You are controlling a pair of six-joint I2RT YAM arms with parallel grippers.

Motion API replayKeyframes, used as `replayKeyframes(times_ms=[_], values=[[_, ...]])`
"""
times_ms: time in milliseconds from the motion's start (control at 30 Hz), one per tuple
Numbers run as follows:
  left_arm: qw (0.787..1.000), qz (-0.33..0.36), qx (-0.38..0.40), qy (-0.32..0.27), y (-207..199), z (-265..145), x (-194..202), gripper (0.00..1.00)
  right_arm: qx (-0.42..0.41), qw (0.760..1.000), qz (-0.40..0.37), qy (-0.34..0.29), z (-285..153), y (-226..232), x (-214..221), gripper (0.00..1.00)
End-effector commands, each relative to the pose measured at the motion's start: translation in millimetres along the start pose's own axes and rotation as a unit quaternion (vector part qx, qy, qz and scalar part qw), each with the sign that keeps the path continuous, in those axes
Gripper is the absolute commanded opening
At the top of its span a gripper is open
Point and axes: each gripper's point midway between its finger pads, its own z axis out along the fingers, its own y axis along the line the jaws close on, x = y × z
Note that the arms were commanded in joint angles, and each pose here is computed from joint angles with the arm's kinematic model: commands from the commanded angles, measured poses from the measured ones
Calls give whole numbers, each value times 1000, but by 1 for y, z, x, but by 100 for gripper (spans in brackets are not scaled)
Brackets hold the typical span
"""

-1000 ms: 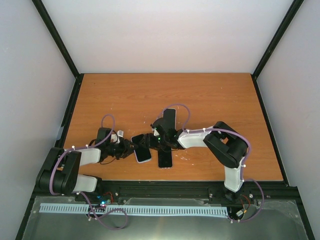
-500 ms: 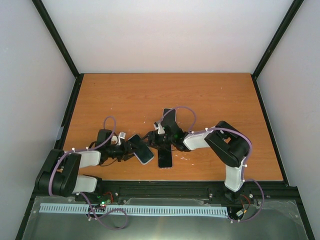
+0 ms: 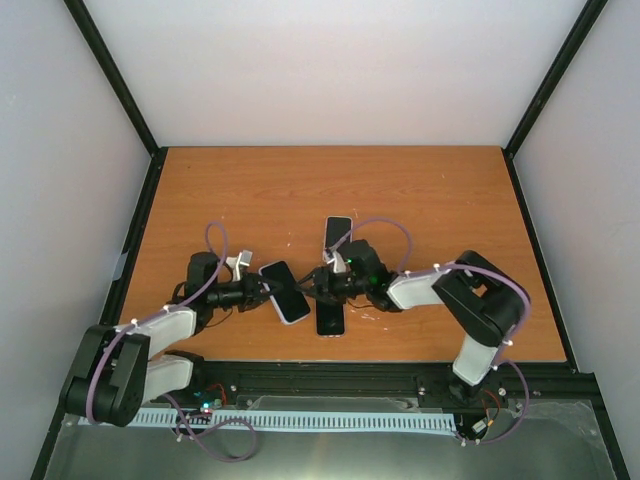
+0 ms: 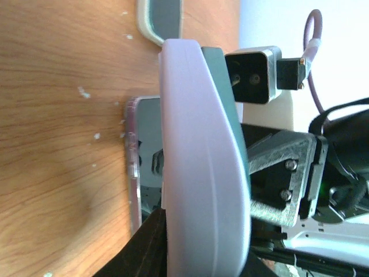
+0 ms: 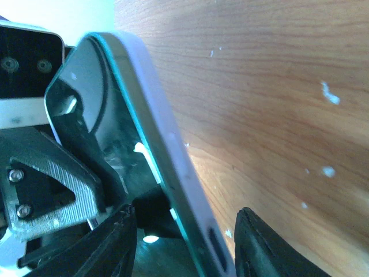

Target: Put the phone into the phone case

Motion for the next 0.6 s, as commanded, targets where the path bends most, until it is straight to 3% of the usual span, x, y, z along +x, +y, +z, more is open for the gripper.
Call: replayKeyframes(times_ms=[0, 333, 567], values=[[990, 113, 79, 8, -59, -8, -7, 17, -39, 997, -52, -28, -34, 30, -11, 57], [964, 205, 167, 34, -126, -23, 6, 16, -125, 987, -96, -24, -82, 84, 19, 79], [945, 242, 211, 61, -156, -26, 22, 16, -178, 978, -112, -7, -94, 115, 33, 81]])
